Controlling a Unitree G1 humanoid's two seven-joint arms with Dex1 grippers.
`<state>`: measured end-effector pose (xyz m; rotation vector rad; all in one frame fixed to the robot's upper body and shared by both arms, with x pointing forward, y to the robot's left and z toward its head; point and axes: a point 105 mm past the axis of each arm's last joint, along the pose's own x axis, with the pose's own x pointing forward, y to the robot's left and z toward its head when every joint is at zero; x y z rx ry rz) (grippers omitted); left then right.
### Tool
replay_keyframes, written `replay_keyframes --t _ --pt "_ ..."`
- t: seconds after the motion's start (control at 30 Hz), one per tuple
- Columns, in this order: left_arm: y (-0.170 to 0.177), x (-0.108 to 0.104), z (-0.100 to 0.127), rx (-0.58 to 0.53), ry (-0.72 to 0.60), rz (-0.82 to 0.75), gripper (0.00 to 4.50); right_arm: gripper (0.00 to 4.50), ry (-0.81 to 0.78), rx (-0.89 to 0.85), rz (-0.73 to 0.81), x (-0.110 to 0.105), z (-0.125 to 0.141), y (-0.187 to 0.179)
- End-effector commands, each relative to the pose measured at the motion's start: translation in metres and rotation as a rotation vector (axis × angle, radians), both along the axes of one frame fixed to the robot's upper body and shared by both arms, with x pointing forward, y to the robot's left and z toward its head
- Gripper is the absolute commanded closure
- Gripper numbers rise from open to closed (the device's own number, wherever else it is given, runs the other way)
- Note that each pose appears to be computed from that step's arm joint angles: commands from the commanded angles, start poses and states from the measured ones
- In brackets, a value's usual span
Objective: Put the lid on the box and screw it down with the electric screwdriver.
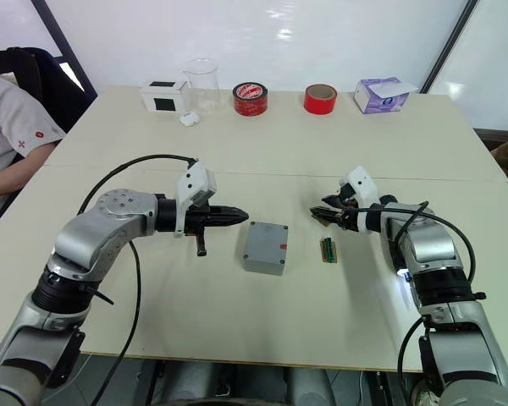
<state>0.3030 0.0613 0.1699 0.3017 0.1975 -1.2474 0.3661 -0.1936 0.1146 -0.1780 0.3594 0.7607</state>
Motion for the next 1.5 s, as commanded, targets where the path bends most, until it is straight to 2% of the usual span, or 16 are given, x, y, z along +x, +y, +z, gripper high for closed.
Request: replay_keyframes --t 0.03,0.07,0.13,0.17,0.27,0.3,0.73,1.07,1.17,1.27,1.5 --pt "-0.004 -0.003 0.007 -0.012 -0.025 -0.017 4.50 2.20 -0.049 0.003 0.004 0.004 0.014 0.000" --pt "-0.004 -0.003 0.007 -0.013 -0.025 -0.017 4.50 2.20 -0.049 0.002 0.003 0.004 0.013 0.000" --pt "-0.004 -0.003 0.007 -0.014 -0.026 -0.017 4.50 2.73 -0.051 -0.011 -0.002 0.005 0.011 0.000" --pt "-0.004 -0.003 0.007 -0.014 -0.027 -0.016 4.50 3.03 -0.051 -0.016 -0.002 0.005 0.011 0.000" --pt "-0.003 -0.002 0.007 -0.014 -0.027 -0.011 4.50 4.32 -0.047 -0.022 -0.001 0.006 0.008 0.000" --pt "-0.003 -0.002 0.007 -0.013 -0.028 -0.009 4.50 4.45 -0.048 -0.020 -0.003 0.006 0.008 0.000" --pt "-0.002 0.000 0.006 -0.011 -0.030 0.002 4.50 4.45 -0.061 -0.005 0.006 0.005 0.017 -0.001" --pt "0.002 0.002 0.005 -0.016 -0.027 0.016 4.50 4.45 -0.162 0.041 0.006 0.003 0.057 -0.002" --pt "0.009 0.001 0.006 -0.011 -0.022 0.023 4.50 4.45 -0.130 0.056 0.116 -0.020 0.062 0.019" --pt "0.015 -0.011 0.001 0.009 0.016 -0.009 4.50 4.45 -0.089 0.058 0.185 -0.040 0.059 0.035" --pt "0.017 -0.018 -0.008 0.034 0.038 -0.018 4.50 4.45 -0.026 0.059 0.231 -0.065 0.049 0.051"
